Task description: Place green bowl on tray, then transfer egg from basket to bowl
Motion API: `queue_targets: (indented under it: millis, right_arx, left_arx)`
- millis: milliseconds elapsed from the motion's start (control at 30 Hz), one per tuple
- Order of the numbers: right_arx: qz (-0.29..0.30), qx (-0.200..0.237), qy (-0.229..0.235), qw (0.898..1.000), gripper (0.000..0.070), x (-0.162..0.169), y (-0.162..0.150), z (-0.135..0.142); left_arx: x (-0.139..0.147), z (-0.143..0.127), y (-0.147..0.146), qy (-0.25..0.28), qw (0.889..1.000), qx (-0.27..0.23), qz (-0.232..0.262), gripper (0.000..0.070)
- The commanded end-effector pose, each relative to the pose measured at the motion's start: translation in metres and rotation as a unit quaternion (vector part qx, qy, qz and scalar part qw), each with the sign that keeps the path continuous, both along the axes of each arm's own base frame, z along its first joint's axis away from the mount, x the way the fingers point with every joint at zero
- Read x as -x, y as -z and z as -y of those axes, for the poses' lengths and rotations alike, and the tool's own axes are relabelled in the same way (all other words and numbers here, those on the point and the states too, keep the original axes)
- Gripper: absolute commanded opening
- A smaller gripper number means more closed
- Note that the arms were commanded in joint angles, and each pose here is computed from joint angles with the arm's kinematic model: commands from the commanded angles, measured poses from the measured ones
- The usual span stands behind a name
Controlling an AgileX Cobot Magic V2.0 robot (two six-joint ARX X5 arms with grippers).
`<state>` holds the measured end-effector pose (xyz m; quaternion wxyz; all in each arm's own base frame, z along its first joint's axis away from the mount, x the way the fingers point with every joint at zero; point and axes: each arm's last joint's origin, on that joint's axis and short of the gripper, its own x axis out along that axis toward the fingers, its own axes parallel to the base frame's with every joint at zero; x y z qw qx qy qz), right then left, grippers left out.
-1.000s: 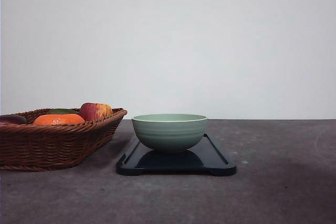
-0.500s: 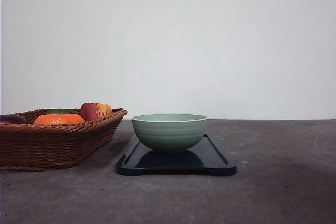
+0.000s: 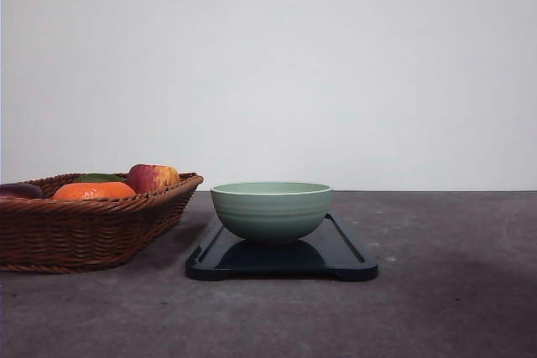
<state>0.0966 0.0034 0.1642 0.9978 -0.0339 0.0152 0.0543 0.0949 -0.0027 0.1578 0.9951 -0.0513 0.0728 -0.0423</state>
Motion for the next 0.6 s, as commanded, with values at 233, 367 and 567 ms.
queue_targets:
  millis: [233, 367, 567]
  right_arx:
    - [0.002, -0.008, 0.0, 1.0, 0.0016, -0.0003, 0.0004, 0.0]
    - [0.002, -0.008, 0.0, 1.0, 0.0016, -0.0003, 0.0004, 0.0]
    - [0.002, -0.008, 0.0, 1.0, 0.0016, -0.0003, 0.0004, 0.0]
  left_arx:
    - [-0.0011, -0.0001, 0.0051, -0.001, 1.0, -0.003, -0.003, 0.0]
    - [-0.001, -0.0001, 0.0051, -0.001, 1.0, -0.003, -0.002, 0.0]
    - [-0.001, -0.0001, 0.0051, -0.001, 1.0, -0.003, -0.002, 0.0]
